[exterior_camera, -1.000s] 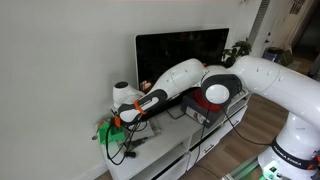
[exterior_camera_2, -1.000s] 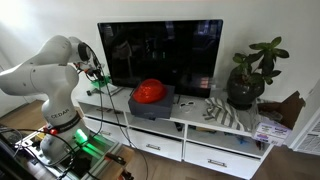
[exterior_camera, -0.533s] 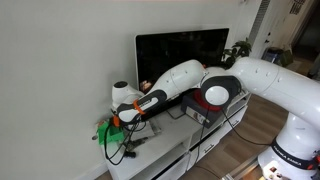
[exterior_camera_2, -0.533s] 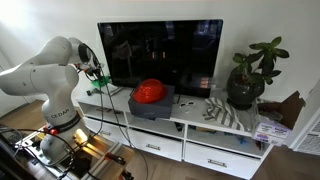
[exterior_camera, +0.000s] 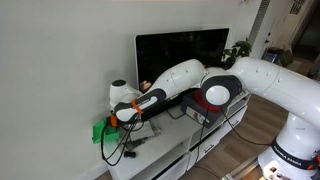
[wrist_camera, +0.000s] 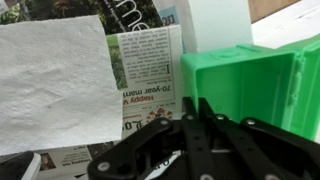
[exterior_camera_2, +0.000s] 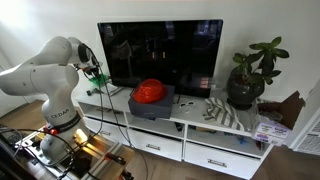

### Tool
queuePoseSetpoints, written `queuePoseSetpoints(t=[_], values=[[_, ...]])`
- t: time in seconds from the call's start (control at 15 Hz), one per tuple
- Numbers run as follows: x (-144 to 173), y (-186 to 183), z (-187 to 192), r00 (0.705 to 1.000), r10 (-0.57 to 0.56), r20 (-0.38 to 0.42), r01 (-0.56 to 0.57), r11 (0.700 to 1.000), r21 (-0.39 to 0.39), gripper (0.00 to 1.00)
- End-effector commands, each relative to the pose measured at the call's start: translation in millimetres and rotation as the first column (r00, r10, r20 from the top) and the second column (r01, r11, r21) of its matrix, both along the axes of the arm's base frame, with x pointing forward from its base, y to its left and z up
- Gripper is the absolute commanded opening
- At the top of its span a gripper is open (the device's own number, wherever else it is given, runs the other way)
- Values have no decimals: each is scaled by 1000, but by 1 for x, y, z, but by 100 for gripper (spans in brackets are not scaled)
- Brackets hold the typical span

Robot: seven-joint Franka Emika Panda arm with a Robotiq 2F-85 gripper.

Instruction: Place the green box next to the blue box

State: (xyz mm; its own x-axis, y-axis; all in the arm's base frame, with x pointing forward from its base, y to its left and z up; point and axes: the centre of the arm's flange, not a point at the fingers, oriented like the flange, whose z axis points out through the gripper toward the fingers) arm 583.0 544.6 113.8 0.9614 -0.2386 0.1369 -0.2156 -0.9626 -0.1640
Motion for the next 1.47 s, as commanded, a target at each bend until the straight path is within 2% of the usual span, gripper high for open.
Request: queuePoseSetpoints(t=[0.0,0.27,0.53,0.73,1.07,1.4], values=[[-15,19,32,999,39,-25,-39,999,18,2],[-53,37,53,995,60,-86,-60,998,-7,2],[-109,46,76,989,56,-137,-64,996,-55,2],[-148,36,98,992,4,-127,-12,998,-63,2],[-181,15,119,988,-97,-119,84,990,-111,2],[-203,-23,125,996,-25,-83,8,979,-202,2]])
